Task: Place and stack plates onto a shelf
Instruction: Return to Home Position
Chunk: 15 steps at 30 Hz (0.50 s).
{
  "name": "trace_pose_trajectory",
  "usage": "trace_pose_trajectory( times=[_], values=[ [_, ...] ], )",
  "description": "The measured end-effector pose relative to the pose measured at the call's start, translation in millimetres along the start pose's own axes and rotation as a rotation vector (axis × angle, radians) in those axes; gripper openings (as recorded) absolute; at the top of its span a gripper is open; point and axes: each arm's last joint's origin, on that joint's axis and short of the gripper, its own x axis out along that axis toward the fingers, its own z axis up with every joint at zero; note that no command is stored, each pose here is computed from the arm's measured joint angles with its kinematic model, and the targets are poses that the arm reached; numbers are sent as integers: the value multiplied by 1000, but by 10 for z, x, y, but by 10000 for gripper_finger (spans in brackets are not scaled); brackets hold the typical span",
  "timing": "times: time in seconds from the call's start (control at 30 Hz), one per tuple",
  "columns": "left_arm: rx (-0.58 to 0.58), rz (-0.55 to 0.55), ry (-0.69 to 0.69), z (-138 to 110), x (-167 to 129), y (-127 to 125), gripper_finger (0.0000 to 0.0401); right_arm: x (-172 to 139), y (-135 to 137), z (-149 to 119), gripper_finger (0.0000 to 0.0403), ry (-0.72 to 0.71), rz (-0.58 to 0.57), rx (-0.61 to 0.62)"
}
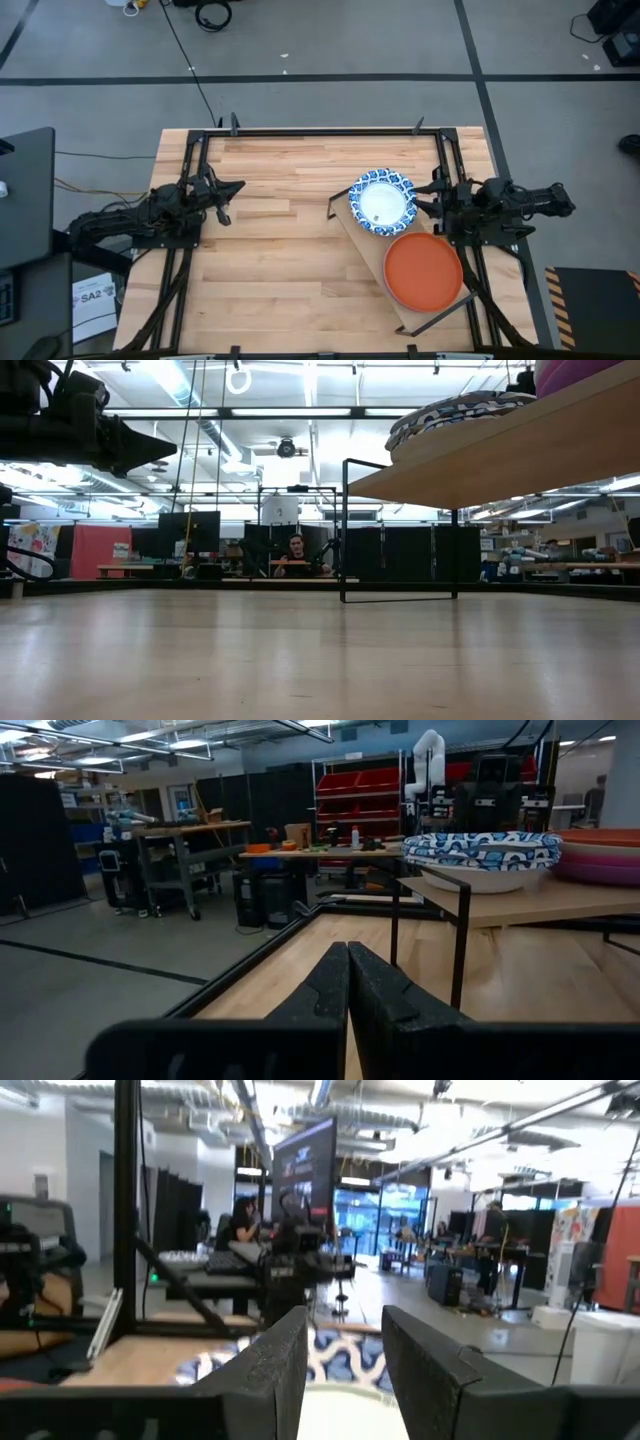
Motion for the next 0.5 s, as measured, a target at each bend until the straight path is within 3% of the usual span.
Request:
trace_pose_trajectory(
  times=[0.37, 0.5],
  values=[
    [-7, 0, 3, -3, 0, 0, 9, 0, -12, -99, 137, 97, -1, 1],
    [-7, 0, 3, -3, 0, 0, 9, 10, 0, -177, 137, 72, -4, -1]
  ],
)
